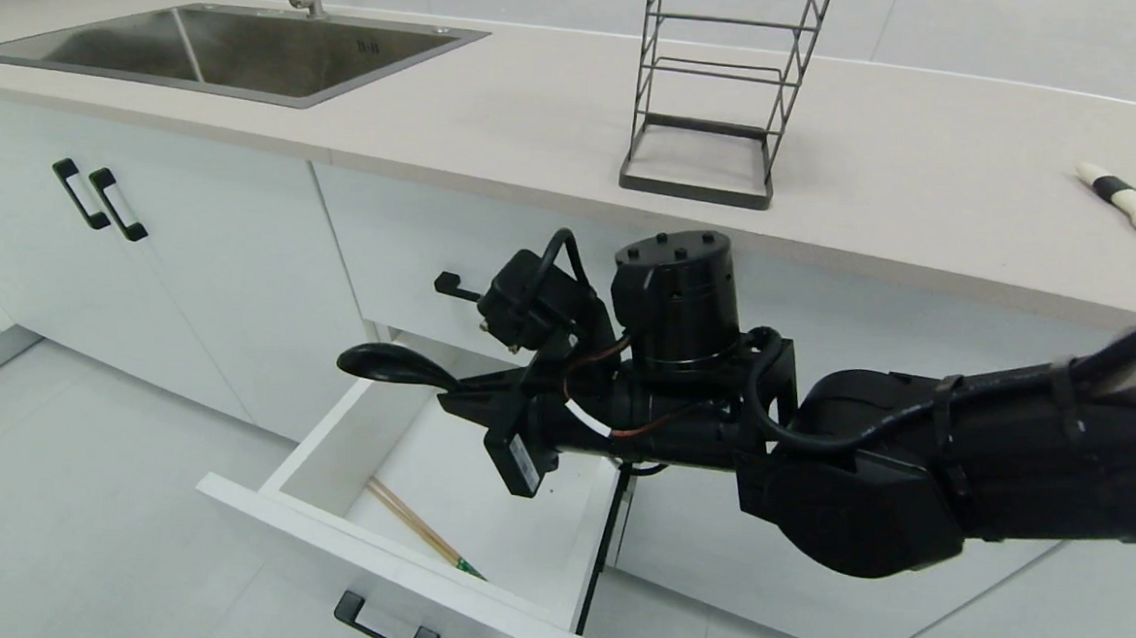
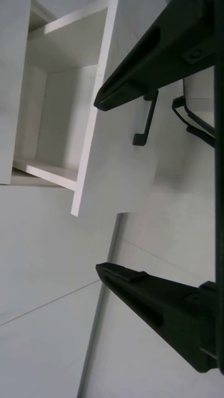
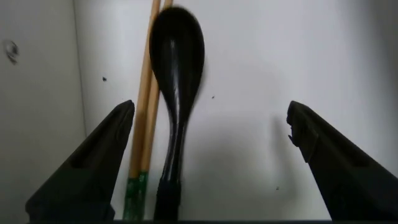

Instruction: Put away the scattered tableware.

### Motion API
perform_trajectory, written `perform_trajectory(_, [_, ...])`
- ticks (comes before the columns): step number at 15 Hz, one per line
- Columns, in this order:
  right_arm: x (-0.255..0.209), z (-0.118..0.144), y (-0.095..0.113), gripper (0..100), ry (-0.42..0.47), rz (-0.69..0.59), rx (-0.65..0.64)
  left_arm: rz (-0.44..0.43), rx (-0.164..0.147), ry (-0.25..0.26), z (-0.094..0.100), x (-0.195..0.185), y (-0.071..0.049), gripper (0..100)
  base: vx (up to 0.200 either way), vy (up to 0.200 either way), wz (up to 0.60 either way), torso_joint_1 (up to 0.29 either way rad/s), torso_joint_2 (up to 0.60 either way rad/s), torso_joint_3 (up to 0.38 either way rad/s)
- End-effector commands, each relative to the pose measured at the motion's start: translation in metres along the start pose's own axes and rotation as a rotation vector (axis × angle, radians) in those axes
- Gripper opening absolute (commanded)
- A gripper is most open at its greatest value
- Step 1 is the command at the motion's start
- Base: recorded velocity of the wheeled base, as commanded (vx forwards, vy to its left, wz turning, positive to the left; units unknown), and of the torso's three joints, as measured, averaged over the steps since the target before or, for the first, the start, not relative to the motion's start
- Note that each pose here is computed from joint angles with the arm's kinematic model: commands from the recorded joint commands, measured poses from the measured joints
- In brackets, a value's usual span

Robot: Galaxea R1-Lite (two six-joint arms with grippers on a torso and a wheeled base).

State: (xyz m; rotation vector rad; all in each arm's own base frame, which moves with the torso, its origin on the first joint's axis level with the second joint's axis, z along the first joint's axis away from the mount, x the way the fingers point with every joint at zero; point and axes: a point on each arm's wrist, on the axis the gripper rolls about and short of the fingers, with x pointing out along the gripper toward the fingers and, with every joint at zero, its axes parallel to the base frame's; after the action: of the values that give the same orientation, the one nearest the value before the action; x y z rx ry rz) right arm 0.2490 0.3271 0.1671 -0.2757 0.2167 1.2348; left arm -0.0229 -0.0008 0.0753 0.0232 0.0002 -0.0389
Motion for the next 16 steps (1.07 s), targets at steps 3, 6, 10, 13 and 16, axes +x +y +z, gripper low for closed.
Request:
perform_trajectory(3, [0.017,0.003,-0.006,0,-0.032,-0.007,-0.075,0.001,0.0,0.002,0.0,0.0,0.0,100,0.0,0.0,0.0,-0.049,0.26,0.077])
perform_trajectory(6, [0.023,-0.012,-0.018,0,0.012,-0.025,-0.198,0.001,0.0,0.002,0.0,0.0,0.0,100,0.0,0.0,0.0,-0.005,0.08,0.026])
perform_trajectory(10, [0.024,-0.019,-0.019,0,0.06,-0.014,-0.181,0.001,0.0,0.002,0.0,0.0,0.0,100,0.0,0.0,0.0,0.0,0.0,0.0])
perform_trajectory(13, [0.01,0.002,-0.016,0,0.011,-0.032,-0.191,0.001,0.0,0.002,0.0,0.0,0.0,100,0.0,0.0,0.0,-0.001,0.0,0.017])
perform_trajectory(16, [0.011,0.009,0.001,0,0.004,-0.055,-0.096,0.001,0.0,0.002,0.0,0.0,0.0,100,0.0,0.0,0.0,0.0,0.0,0.0])
